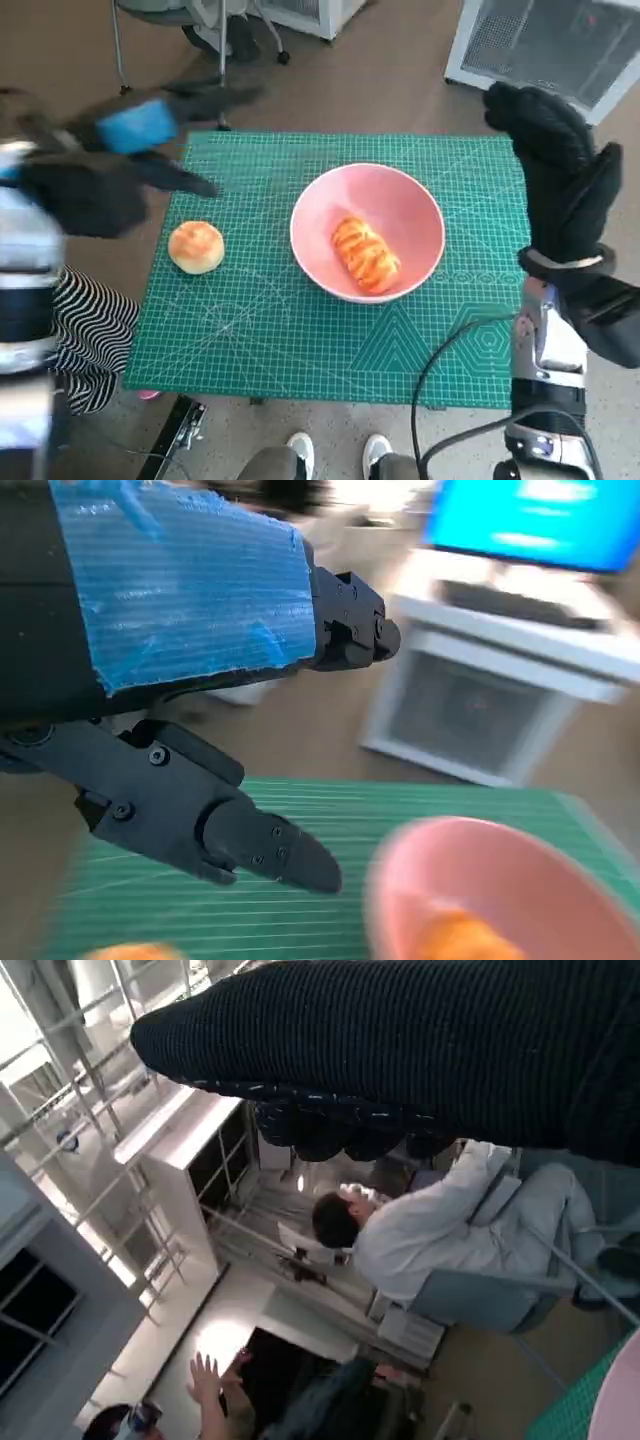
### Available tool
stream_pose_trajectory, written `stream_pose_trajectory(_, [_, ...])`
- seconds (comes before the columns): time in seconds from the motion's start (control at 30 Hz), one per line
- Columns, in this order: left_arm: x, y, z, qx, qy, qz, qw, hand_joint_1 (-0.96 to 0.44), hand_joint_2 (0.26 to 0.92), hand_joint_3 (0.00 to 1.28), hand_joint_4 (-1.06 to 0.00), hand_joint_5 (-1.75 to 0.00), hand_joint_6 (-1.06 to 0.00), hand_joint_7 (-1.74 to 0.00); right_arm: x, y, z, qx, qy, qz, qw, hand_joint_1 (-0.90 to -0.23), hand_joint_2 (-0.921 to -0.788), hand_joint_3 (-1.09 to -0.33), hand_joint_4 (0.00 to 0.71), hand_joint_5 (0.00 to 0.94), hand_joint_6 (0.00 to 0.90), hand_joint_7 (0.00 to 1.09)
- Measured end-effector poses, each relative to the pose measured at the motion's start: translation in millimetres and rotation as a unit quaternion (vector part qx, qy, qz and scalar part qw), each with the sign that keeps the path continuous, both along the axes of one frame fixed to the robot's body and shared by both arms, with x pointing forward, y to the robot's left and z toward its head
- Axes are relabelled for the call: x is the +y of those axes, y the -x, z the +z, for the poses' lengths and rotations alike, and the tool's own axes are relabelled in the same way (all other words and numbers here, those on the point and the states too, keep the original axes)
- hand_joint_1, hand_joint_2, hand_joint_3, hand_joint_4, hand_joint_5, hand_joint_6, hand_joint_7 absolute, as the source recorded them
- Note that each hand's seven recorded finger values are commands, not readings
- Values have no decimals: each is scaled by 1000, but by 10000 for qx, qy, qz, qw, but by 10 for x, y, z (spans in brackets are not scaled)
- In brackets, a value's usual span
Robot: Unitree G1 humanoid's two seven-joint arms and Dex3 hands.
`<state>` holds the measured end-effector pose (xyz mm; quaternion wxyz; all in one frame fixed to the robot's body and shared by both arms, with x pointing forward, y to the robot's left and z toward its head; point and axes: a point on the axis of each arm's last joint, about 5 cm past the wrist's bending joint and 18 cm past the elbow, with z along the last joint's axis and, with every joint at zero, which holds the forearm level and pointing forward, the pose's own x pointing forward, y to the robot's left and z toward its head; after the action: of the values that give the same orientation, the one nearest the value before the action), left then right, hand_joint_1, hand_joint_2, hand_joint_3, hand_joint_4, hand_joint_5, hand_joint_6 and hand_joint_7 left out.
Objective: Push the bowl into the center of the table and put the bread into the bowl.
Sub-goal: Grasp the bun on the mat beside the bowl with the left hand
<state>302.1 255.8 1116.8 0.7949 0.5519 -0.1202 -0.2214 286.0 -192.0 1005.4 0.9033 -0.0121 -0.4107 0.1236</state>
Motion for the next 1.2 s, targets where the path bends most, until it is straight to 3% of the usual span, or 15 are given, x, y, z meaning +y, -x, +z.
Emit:
stream_pose_trajectory(0.23, [121,45,-51,197,-341,500,9980,-427,781,1,-67,-10,-242,-28,21,-29,4,67,-26,44,10000,-740,-921,-696,164,0,74,415])
stream_pose_trajectory(0.63, [199,35,-247,610,-306,574,9960,-384,750,0,-96,-8,-263,-17,41,-46,17,68,-65,121,9999,-744,-921,-680,176,6,87,428])
stream_pose_trajectory(1.2, [210,-92,-719,1495,-551,819,9838,-311,760,3,-103,-1,-259,-2,15,-58,-8,127,-102,217,9996,-741,-921,-672,177,4,85,431])
